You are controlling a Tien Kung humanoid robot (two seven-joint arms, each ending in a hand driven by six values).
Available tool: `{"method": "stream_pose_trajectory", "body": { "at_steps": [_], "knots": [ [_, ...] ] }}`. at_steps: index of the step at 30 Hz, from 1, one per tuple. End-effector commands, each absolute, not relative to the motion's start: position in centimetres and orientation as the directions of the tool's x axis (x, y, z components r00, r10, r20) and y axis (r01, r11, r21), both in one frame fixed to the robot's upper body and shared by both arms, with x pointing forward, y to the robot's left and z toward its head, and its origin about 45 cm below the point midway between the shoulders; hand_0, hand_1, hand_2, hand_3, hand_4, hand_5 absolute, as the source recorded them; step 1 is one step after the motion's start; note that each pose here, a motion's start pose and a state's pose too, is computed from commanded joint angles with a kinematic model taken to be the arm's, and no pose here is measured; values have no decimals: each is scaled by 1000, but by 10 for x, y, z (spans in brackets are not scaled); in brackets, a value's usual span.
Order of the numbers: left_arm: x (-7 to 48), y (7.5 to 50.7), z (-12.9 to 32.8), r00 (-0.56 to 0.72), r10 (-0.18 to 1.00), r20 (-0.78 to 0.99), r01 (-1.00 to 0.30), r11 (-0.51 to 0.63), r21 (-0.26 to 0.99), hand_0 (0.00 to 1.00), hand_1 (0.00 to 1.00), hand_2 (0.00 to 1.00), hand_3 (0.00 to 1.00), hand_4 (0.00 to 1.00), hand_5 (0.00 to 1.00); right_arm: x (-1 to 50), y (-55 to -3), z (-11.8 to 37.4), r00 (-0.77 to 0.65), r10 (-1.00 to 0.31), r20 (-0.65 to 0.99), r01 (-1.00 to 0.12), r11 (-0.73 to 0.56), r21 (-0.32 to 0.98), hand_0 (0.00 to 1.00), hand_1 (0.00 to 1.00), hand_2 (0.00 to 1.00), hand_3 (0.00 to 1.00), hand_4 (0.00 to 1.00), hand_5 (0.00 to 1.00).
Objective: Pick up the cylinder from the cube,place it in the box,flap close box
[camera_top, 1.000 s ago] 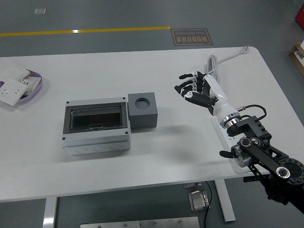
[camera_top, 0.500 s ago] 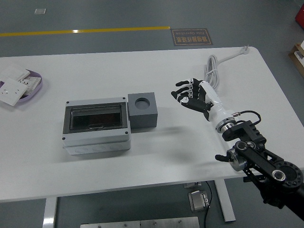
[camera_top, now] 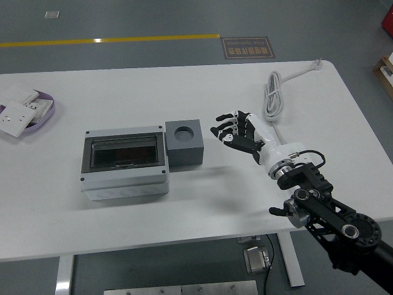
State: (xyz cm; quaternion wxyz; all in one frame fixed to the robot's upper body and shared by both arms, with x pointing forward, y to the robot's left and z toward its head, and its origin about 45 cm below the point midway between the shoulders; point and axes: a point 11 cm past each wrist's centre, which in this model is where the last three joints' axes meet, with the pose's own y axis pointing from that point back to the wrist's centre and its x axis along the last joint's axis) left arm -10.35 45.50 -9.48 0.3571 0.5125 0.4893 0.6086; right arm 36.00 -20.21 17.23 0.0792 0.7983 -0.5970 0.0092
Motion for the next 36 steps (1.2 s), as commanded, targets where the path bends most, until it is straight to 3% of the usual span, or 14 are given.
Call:
{"method": "stream_pose_trajectory", "body": {
  "at_steps": [16,36],
  "knots": [
    [-86,456,-97,-220,934,281,56,-276,960,629,647,625,668,722,253,368,-233,211,209,-965,157,-977,-211,2,535,458,451,510,760,162],
    [-77,457,-99,-269,918,292,46,-291,956,629,647,625,668,722,253,365,-234,216,208,-963,173,-975,-218,-38,527,454,457,512,746,152]
  ]
}}
